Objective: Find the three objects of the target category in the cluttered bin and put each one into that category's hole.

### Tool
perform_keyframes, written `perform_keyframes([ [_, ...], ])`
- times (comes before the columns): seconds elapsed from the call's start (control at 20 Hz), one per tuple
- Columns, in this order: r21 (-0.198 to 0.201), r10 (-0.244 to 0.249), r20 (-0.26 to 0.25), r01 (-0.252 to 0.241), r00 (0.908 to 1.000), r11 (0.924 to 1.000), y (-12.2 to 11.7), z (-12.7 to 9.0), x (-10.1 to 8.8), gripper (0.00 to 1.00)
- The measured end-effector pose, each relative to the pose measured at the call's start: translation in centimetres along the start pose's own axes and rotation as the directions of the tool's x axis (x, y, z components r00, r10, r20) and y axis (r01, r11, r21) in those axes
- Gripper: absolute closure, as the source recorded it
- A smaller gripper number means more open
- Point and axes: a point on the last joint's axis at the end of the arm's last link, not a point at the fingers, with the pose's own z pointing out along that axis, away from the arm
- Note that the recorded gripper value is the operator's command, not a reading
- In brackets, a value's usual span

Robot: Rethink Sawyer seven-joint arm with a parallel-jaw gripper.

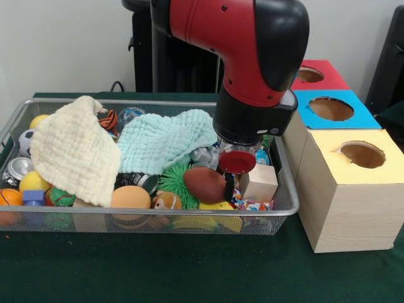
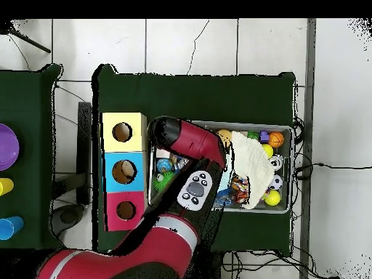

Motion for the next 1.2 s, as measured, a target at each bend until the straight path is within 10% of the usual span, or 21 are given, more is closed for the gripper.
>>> perform_keyframes([
  [1.1, -0.007, 0.031, -0.010, -0.031, 0.9995, 0.9995, -0.9, -2.3, -1.2, 0.00],
  [1.15, -0.006, 0.026, -0.004, -0.026, 0.9996, 0.9996, -1.0, -2.3, -1.5, 1.00],
  [1.2, -0.005, 0.024, -0.003, -0.024, 0.9997, 0.9997, -1.0, -2.3, -1.5, 1.00],
])
